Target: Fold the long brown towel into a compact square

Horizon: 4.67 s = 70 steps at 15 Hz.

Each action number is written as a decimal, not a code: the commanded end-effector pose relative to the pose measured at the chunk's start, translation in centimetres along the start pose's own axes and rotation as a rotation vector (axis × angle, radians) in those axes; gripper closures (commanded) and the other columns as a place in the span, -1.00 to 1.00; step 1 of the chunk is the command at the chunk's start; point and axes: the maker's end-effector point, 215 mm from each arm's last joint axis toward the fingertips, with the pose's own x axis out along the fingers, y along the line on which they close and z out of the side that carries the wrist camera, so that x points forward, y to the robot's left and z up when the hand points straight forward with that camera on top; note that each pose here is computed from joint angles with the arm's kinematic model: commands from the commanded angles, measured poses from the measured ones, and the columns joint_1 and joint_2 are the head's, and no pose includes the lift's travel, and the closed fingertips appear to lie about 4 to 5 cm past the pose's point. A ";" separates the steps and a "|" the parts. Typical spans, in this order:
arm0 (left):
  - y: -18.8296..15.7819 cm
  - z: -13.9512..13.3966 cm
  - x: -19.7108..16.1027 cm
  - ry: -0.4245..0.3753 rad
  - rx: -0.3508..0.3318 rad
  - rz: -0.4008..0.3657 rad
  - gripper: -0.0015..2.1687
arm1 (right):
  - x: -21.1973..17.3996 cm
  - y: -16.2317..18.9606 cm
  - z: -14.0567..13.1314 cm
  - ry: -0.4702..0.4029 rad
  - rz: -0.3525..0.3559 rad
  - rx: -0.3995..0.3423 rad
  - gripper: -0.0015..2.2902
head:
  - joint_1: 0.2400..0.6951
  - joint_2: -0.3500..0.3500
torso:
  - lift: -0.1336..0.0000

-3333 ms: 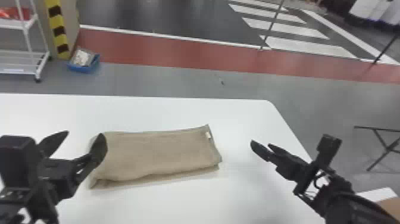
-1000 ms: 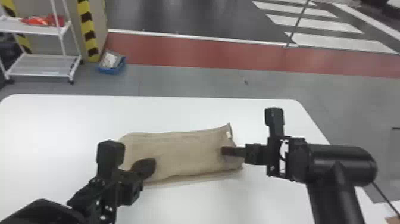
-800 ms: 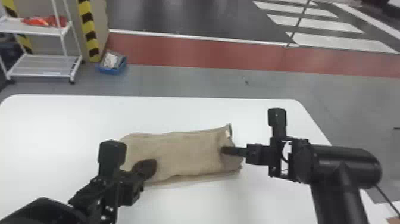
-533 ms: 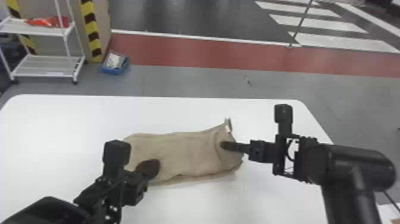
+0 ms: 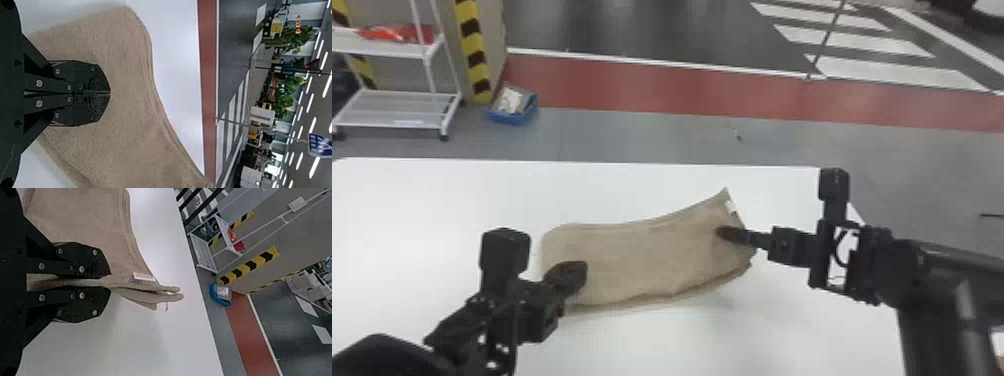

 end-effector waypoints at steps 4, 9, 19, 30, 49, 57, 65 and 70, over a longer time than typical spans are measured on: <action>0.5 1.9 -1.2 -0.033 -0.025 -0.004 0.53 | -0.5 -0.9 -0.3 0.007 -0.018 0.005 -0.10 | 1.00 -0.67 | -0.86; 0.8 -1.9 1.0 0.036 0.003 0.001 0.53 | -0.7 0.5 -1.8 0.040 0.017 0.019 -0.10 | 1.00 -0.67 | -0.86; -1.9 -4.2 2.1 0.068 0.031 -0.028 0.53 | -0.2 8.0 0.6 -0.055 0.217 0.063 -0.10 | 1.00 -0.58 | -0.86; -3.0 -3.8 3.3 0.079 0.048 -0.054 0.53 | 2.5 11.1 -1.0 0.000 0.261 0.093 -0.10 | 1.00 -0.50 | -0.86; -2.1 -3.5 2.7 0.069 0.028 -0.042 0.53 | 2.5 11.4 -0.9 -0.060 0.416 0.183 -0.32 | 1.00 -0.36 | -0.86; -2.9 2.9 -0.7 -0.071 0.000 -0.060 0.37 | -5.0 3.9 -3.1 -0.041 0.372 0.234 0.11 | 1.00 -0.68 | -0.86; 6.2 6.6 -4.0 -0.204 -0.065 0.084 -0.29 | -7.7 5.5 -9.3 0.099 0.452 0.319 0.71 | 1.00 -0.62 | -0.86; 7.6 7.4 -5.2 -0.274 -0.110 0.103 -0.89 | -4.0 5.4 -13.1 0.219 0.346 0.226 0.71 | 1.00 -0.32 | -0.86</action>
